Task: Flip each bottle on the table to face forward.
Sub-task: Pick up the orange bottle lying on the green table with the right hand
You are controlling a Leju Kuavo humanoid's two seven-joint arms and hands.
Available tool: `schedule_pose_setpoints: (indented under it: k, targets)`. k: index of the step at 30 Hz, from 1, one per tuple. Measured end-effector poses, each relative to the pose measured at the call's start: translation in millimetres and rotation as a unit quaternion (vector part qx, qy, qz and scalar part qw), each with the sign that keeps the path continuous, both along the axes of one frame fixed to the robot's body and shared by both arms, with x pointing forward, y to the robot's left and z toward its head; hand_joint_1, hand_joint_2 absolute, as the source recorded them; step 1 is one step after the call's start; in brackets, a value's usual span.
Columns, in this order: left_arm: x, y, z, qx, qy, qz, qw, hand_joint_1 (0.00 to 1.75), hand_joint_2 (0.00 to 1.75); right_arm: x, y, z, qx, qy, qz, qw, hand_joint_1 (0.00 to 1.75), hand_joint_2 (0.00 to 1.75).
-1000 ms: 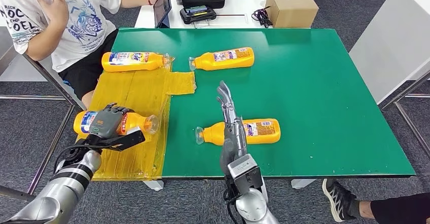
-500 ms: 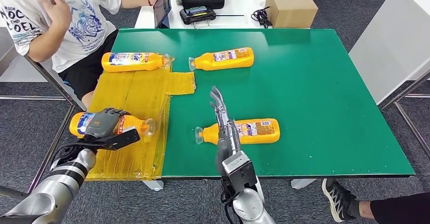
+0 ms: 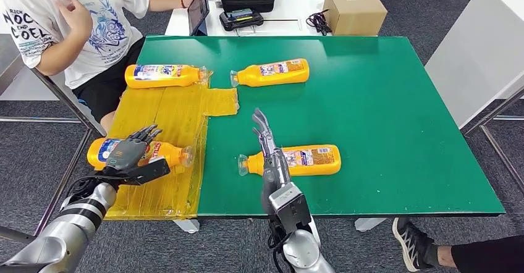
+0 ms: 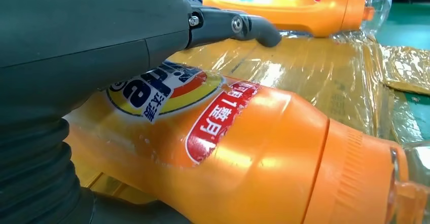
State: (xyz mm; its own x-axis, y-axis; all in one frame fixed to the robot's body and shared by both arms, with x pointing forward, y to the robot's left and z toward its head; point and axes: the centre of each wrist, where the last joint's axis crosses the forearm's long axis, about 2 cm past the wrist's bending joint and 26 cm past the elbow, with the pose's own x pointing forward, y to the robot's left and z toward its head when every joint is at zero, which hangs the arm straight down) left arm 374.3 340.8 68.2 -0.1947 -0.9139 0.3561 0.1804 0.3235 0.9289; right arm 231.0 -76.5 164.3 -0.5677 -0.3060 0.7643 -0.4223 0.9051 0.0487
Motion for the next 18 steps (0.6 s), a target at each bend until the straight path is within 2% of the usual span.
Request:
schedule_pose_setpoints:
  k: [6,11,15,18]
  targets:
    - [-1.4,5,-2.9,-0.026,0.063,-0.025,0.997,0.0,1.75,0,0,-4,-0.003,0.008,0.005,1.0,0.0,0.0]
    - [-1.8,11,-3.0,-0.041,0.082,-0.031,0.995,0.0,1.75,0,2,-6,-0.003,0.013,0.007,1.0,0.0,0.0]
    - [-0.9,20,-1.2,-0.089,0.12,-0.04,0.988,0.0,0.0,2,3,-7,-0.004,0.017,0.011,1.0,0.0,0.0]
    - [-0.9,30,0.4,-0.149,0.152,-0.048,0.976,0.0,0.0,4,4,-8,-0.007,0.019,0.014,1.0,0.0,0.0]
